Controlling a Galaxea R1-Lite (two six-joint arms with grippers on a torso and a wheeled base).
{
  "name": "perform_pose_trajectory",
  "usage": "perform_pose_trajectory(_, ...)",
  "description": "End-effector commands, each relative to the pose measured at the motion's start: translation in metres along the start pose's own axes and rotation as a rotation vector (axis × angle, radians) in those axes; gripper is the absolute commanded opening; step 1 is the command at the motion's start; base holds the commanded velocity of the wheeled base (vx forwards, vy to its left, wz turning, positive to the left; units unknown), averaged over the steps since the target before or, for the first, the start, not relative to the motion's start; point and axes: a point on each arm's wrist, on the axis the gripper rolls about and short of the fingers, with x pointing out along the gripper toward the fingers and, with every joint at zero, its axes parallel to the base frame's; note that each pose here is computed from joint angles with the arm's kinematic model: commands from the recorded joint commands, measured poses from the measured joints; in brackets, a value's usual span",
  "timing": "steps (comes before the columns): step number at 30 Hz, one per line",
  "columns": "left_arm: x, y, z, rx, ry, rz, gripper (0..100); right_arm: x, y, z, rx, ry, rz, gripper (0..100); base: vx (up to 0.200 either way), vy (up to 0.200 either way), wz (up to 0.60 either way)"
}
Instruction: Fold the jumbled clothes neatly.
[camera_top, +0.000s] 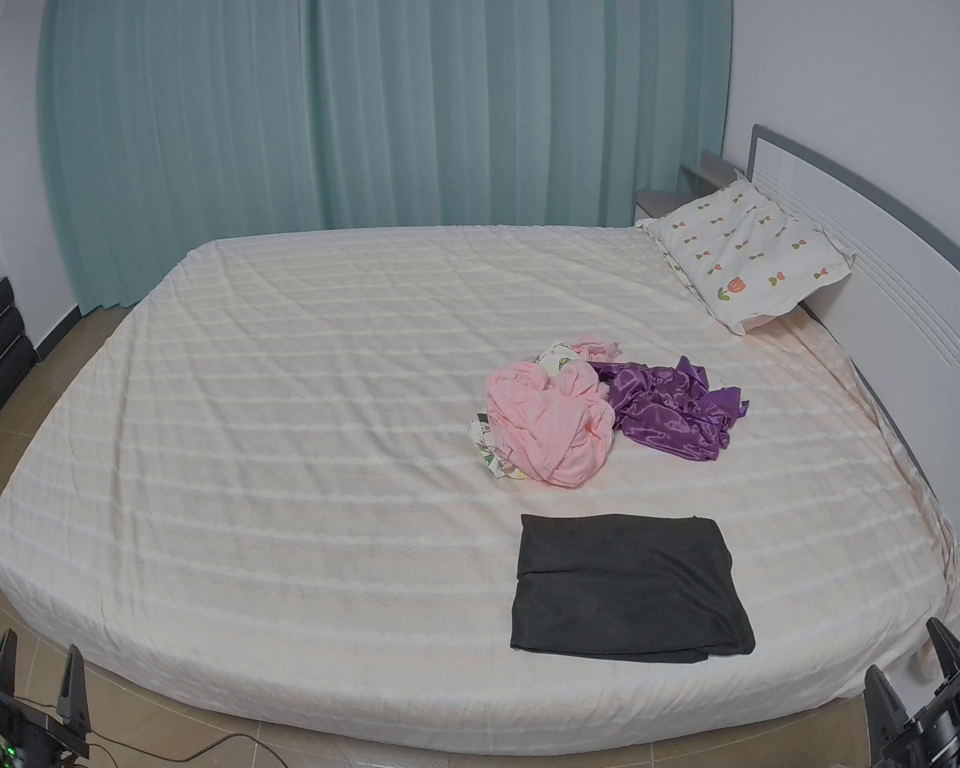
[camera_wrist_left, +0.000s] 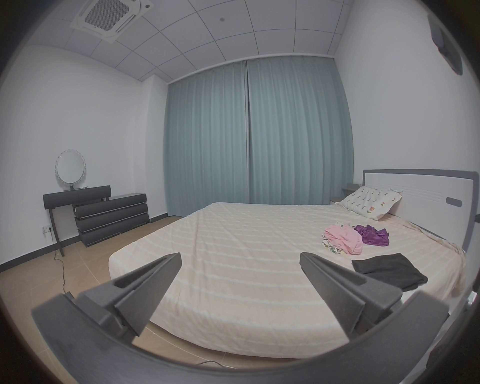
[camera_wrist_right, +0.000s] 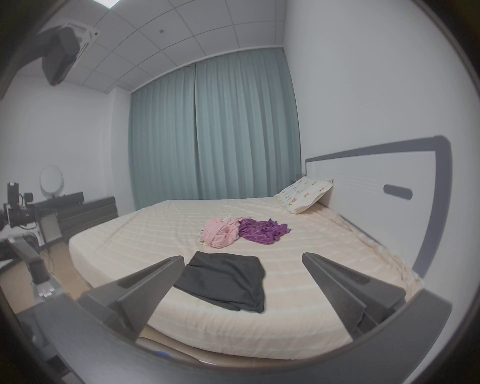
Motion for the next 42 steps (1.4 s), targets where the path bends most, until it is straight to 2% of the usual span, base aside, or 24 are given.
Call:
perform_pose_trajectory(1,0.0,0.0,-0.006,0.0,-0.001,-0.001,100,-0.001,-0.001,0.001,-0.011,0.026,0.125,100,0.0,0.0,0.0)
perform_pose_trajectory(5,0.0,0.0,-0.006,-0.001,0.002,0.001,100,0.001,-0.003,0.002,0.009,0.069,0.221,100,0.0,0.0,0.0)
perform_pose_trajectory(10,0.005,-0.002,-0.003,0.015,0.065,0.021,100,-0.004,-0.007,0.001,0.015,0.061,0.431,100,0.0,0.0,0.0)
perform_pose_trajectory(12,0.005,-0.002,-0.004,0.012,0.062,0.024,100,-0.005,-0.007,0.001,0.007,0.044,0.442,100,0.0,0.0,0.0)
perform_pose_trajectory(14,0.005,-0.002,-0.004,0.009,0.06,0.031,100,-0.007,-0.007,0.001,0.001,0.024,0.42,100,0.0,0.0,0.0)
perform_pose_trajectory(15,0.005,-0.002,-0.005,-0.023,0.061,0.033,100,-0.01,-0.007,0.0,-0.003,-0.022,0.381,100,0.0,0.0,0.0)
perform_pose_trajectory(17,0.005,-0.002,-0.005,-0.048,0.059,0.034,100,-0.01,-0.007,0.0,0.009,-0.028,0.367,100,0.0,0.0,0.0)
perform_pose_trajectory(18,0.005,-0.002,-0.005,-0.06,0.056,0.028,100,-0.009,-0.008,0.0,0.026,-0.021,0.333,100,0.0,0.0,0.0)
perform_pose_trajectory(20,0.001,0.0,-0.006,-0.05,0.007,-0.016,100,-0.009,-0.01,0.0,0.04,-0.024,0.199,100,0.0,0.0,0.0)
perform_pose_trajectory(22,-0.001,0.0,-0.006,-0.025,-0.011,-0.033,100,-0.008,-0.012,0.0,0.039,-0.024,0.123,100,0.0,0.0,0.0)
perform_pose_trajectory(26,0.0,-0.001,-0.007,-0.038,-0.008,-0.087,100,-0.008,-0.014,0.0,0.014,-0.032,0.034,100,0.0,0.0,0.0)
perform_pose_trajectory(28,0.0,-0.002,-0.007,-0.014,-0.016,-0.107,100,-0.008,-0.016,0.0,0.005,-0.023,-0.037,100,0.0,0.0,0.0)
perform_pose_trajectory(32,0.001,-0.004,-0.008,0.011,-0.042,-0.198,100,-0.008,-0.017,0.0,-0.003,-0.021,-0.078,100,0.0,0.0,0.0)
perform_pose_trajectory(35,0.001,-0.005,-0.009,0.021,-0.031,-0.221,100,-0.007,-0.018,-0.005,-0.029,0.008,-0.126,100,0.0,0.0,0.0)
perform_pose_trajectory(37,0.001,-0.005,-0.013,0.037,0.006,-0.239,100,-0.006,-0.018,-0.006,-0.021,0.019,-0.124,100,0.0,0.0,0.0)
perform_pose_trajectory(42,0.001,-0.005,-0.012,0.029,0.005,-0.246,100,-0.007,-0.018,-0.006,-0.037,0.001,-0.121,100,0.0,0.0,0.0)
